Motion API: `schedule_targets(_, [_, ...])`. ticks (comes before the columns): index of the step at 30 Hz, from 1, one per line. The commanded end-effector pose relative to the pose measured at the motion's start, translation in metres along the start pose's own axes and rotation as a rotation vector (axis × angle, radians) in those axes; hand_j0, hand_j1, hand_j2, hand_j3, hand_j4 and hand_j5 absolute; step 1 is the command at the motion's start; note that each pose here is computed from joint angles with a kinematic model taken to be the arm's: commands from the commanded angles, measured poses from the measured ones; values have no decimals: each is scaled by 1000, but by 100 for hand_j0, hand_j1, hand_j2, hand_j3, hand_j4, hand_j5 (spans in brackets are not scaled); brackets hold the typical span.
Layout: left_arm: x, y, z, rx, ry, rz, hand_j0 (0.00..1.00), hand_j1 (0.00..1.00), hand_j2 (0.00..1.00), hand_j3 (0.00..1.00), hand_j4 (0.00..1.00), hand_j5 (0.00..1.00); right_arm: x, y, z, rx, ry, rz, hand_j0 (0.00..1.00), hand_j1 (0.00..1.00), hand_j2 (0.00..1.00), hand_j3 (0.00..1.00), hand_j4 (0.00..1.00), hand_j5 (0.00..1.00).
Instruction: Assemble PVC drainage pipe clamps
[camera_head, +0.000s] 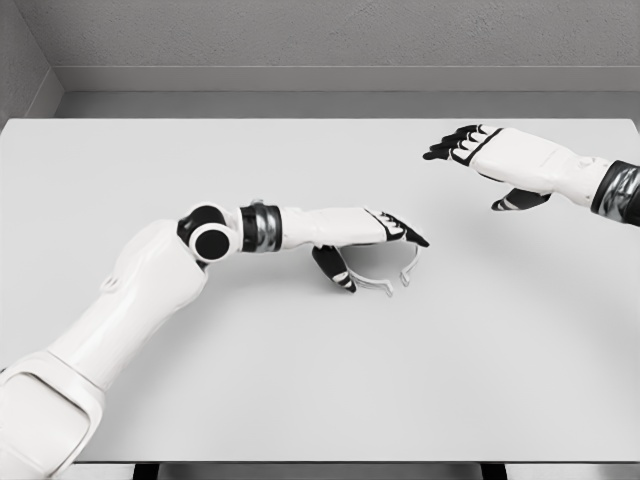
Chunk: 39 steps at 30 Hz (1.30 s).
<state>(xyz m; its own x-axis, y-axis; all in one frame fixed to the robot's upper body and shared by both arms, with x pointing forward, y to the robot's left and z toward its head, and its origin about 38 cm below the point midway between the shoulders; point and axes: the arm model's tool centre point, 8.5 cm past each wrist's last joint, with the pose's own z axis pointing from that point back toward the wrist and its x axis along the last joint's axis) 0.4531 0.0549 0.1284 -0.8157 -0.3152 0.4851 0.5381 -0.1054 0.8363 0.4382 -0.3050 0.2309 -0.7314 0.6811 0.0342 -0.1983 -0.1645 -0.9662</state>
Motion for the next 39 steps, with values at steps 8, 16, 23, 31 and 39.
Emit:
schedule_targets(8, [3,-1,-9,-1,-8,6,100,100,100,100,100,100,0,0,0,-3,0,-5,100,100,100,100,100,100])
schedule_targets(16, [1,-1,-9,-2,-1,14,100,100,100,100,100,100,0,0,0,-3,0,-5,100,100,100,100,100,100])
schedule_targets(23, [2,0,-11,-2,-4,12,100,100,100,100,100,100,0,-1,0,-4,-1,-4,100,100,100,100,100,100])
schedule_targets(31, [-2,-1,-15,-9,7,24,100,100,100,100,100,100,0,-1,0,-4,-1,-4,100,100,100,100,100,100])
schedule_targets(39, [-7,-2,-18,-15,22,38,100,100,100,100,100,100,-1,-1,2,-2,2,-3,100,100,100,100,100,100])
